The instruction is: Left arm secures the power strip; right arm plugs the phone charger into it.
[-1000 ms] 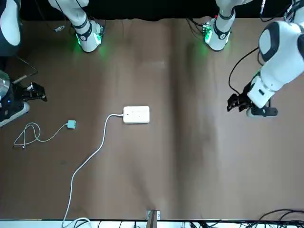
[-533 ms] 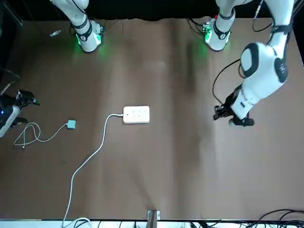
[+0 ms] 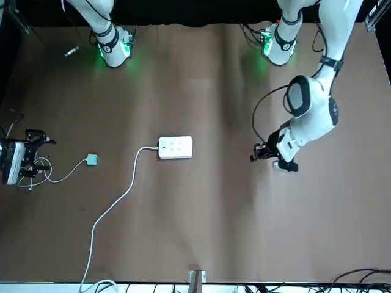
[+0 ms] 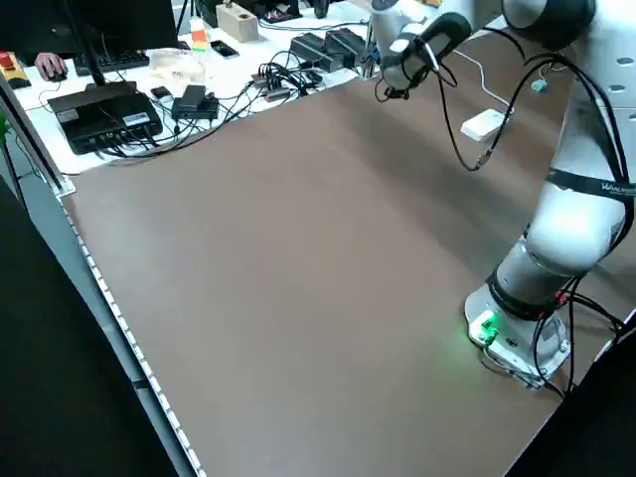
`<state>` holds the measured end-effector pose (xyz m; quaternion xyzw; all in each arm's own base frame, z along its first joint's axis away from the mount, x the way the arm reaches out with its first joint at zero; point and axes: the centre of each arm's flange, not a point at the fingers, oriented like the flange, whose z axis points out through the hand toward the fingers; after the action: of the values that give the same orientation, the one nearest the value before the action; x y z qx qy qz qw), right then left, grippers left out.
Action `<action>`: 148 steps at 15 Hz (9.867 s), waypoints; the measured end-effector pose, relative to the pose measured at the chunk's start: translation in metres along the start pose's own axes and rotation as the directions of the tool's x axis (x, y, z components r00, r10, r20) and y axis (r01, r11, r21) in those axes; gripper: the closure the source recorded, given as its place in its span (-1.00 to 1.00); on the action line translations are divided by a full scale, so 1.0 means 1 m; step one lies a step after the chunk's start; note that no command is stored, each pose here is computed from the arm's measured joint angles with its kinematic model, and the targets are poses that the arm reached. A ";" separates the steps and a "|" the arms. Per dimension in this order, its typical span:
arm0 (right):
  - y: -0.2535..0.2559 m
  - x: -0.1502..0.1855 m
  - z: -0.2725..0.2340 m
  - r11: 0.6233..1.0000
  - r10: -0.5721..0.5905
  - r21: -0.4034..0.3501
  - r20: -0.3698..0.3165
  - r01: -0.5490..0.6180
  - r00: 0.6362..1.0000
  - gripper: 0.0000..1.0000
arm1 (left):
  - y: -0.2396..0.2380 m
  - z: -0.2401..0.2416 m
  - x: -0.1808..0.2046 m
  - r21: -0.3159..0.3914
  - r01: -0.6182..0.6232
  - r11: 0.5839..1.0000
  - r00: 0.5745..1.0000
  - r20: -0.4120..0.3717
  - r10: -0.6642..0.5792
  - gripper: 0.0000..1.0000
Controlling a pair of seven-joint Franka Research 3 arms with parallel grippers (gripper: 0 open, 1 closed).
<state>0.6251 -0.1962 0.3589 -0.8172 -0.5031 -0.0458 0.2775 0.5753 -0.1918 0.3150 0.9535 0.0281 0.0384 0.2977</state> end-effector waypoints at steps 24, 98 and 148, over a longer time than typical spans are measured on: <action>0.068 -0.133 0.185 0.826 -0.500 -0.072 -0.552 0.559 0.667 -1.00 | 0.150 0.257 -0.082 -0.286 0.026 0.958 0.996 0.091 0.001 0.98; 0.081 -0.118 0.189 0.877 -0.406 -0.062 -0.624 0.476 0.668 0.04 | 0.121 0.279 -0.124 -0.246 -0.006 0.969 0.997 0.071 0.024 0.98; -0.211 0.399 0.204 0.445 0.885 -0.339 0.027 -0.829 0.464 0.04 | 0.121 0.279 -0.124 -0.246 -0.006 0.969 0.997 0.070 0.024 0.98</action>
<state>0.6001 0.2952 0.4139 -0.9887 -0.0312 0.1138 0.0921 0.4806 -0.4589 0.1483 0.9102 0.0053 0.0091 0.4139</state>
